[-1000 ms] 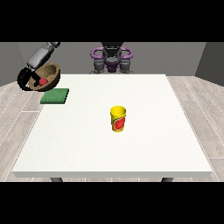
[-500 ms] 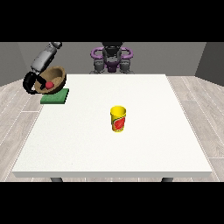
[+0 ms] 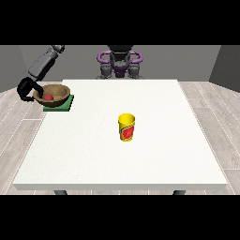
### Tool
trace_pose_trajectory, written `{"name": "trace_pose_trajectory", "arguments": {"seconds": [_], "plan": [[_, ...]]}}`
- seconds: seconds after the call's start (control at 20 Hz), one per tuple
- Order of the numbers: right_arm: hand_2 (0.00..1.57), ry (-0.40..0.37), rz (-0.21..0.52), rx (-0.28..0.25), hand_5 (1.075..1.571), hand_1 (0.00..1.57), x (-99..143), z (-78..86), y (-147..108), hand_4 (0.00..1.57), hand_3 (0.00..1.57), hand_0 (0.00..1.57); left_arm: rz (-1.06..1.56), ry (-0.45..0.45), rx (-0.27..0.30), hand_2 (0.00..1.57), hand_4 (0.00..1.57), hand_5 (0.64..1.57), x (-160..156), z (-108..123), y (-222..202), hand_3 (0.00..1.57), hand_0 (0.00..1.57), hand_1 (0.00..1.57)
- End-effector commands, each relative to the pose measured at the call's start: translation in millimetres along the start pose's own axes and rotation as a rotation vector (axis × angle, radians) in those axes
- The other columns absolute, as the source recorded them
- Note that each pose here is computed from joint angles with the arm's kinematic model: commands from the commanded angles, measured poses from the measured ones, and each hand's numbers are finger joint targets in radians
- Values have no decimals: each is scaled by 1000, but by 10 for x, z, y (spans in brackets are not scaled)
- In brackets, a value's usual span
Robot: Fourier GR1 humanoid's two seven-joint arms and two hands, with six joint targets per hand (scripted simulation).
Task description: Pick the cup and pour the ball into the bowl, then pick the bowl and place it on the pad
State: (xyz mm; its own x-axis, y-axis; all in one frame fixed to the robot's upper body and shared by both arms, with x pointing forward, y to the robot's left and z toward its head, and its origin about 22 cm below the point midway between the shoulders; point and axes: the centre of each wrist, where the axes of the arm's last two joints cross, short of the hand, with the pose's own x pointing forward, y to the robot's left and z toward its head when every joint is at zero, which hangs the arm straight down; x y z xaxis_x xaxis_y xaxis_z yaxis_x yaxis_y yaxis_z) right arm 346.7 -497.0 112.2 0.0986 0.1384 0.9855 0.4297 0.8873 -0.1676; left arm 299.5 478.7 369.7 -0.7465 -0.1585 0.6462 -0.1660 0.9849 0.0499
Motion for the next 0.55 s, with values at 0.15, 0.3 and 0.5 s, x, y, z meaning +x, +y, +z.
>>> {"name": "trace_pose_trajectory", "arguments": {"seconds": [0.15, 0.3, 0.5], "plan": [[559, 4, -23, -44, 1531, 685, 260, -20, -260, 0, 952, 685, 1, 4, 19, 0, 0, 1514, 94, 10, 46, 0, 0, 0], [466, -5, -44, -36, 1500, 421, 373, -68, -175, 0, 586, 421, 9, 32, -3, 0, 0, 1515, -16, 38, -45, 0, 0, 0], [280, -13, -43, 13, 1467, 134, 699, -85, -295, 0, 375, 134, -7, 65, 20, 0, 0, 1515, -109, 81, 76, 0, 0, 0]]}}
